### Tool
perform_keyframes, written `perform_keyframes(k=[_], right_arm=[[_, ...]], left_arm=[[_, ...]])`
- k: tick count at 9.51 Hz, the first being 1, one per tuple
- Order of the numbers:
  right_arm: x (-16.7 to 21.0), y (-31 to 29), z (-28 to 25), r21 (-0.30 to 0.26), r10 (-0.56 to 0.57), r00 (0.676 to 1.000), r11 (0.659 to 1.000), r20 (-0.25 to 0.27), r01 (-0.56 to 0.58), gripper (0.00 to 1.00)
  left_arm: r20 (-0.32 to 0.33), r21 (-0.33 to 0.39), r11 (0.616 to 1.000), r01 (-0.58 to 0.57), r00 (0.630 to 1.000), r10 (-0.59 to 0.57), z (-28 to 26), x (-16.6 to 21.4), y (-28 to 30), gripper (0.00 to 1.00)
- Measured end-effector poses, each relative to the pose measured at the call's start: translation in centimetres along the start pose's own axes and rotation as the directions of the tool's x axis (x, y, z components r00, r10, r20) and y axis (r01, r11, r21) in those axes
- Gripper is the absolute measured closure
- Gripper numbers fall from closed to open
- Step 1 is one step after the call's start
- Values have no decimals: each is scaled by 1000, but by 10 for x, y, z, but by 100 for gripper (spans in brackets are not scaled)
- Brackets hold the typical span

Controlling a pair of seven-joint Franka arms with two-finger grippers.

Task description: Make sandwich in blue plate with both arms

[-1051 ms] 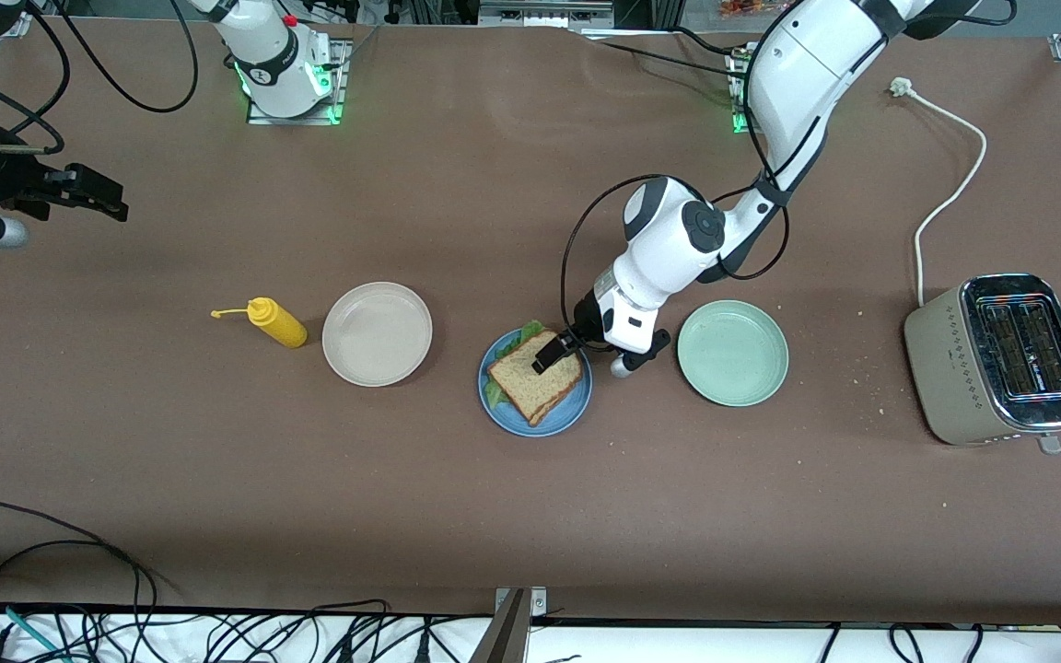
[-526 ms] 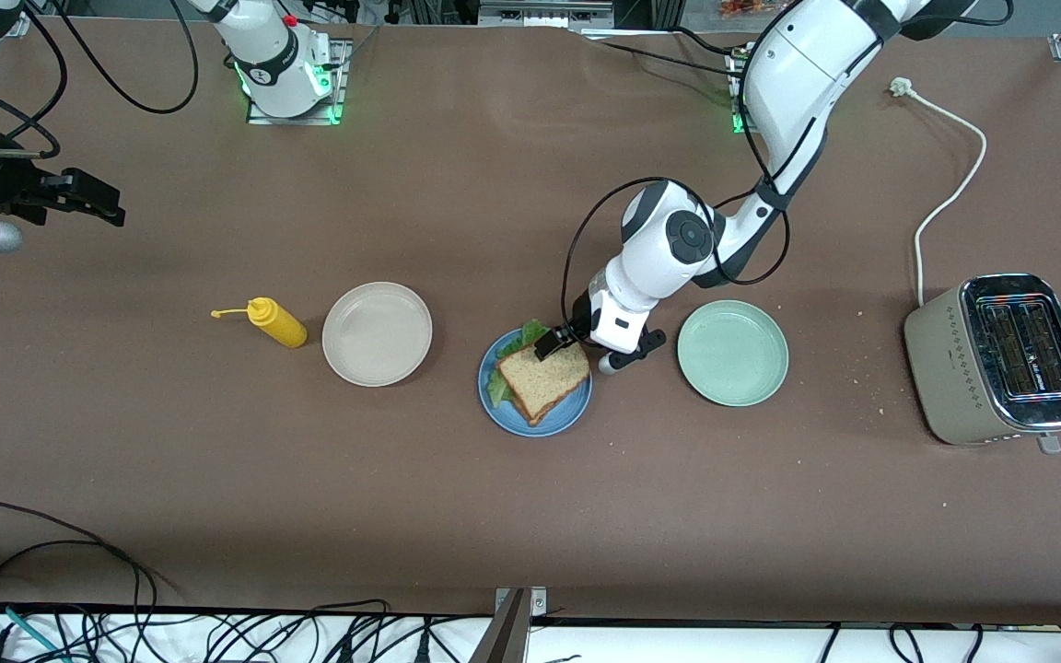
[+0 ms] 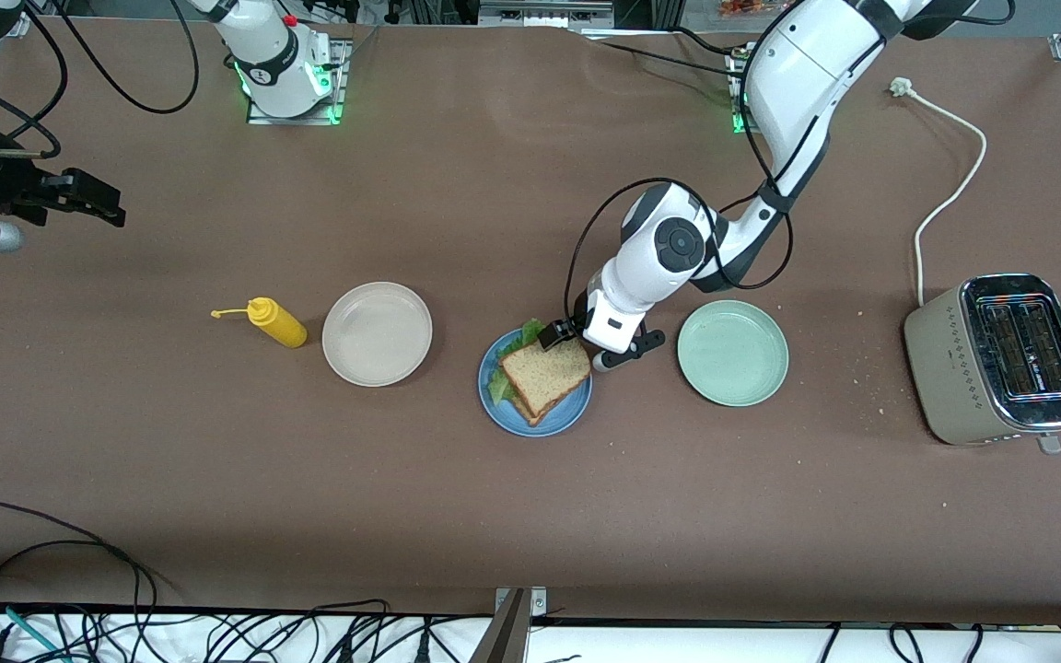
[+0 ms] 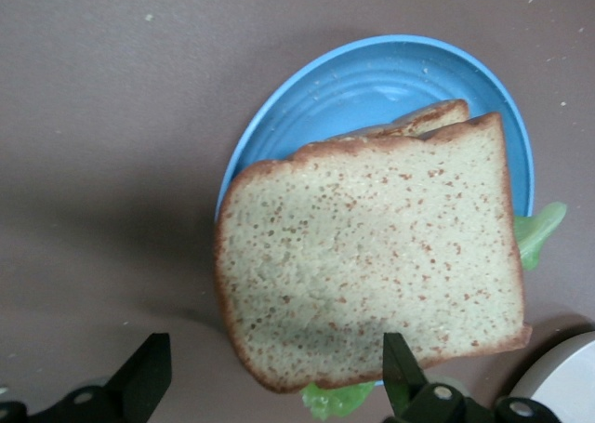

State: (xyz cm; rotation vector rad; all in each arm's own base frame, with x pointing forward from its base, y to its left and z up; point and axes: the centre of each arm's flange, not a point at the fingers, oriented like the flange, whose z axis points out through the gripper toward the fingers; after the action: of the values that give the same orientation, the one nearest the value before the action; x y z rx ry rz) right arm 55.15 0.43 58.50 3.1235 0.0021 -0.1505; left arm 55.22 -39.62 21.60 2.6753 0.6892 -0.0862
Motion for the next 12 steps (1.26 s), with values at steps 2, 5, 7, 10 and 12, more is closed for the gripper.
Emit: perform_keyframes(k=[2, 5, 7, 10, 12], right_arm=[[0, 0, 0, 0, 0, 1000, 1000, 0, 0, 0], [0, 0, 0, 0, -1, 1000, 1000, -1, 1, 0], [0, -1, -1, 0, -1, 1000, 1000, -2, 1, 0], [0, -1, -1, 0, -1, 1000, 1000, -2, 1, 0], [0, -1, -1, 0, -1, 1000, 1000, -2, 1, 0]], left_arm=[[2, 68, 997, -40, 999, 40, -22, 7, 3, 0], [-21, 161, 986, -39, 999, 43, -101, 31, -1, 0], [-72, 208, 978, -33, 996, 49, -167, 57, -14, 0], [-91, 257, 961, -99, 988, 126, -260, 86, -39, 0], [-45, 304, 937, -174, 979, 197, -313, 114, -57, 0]])
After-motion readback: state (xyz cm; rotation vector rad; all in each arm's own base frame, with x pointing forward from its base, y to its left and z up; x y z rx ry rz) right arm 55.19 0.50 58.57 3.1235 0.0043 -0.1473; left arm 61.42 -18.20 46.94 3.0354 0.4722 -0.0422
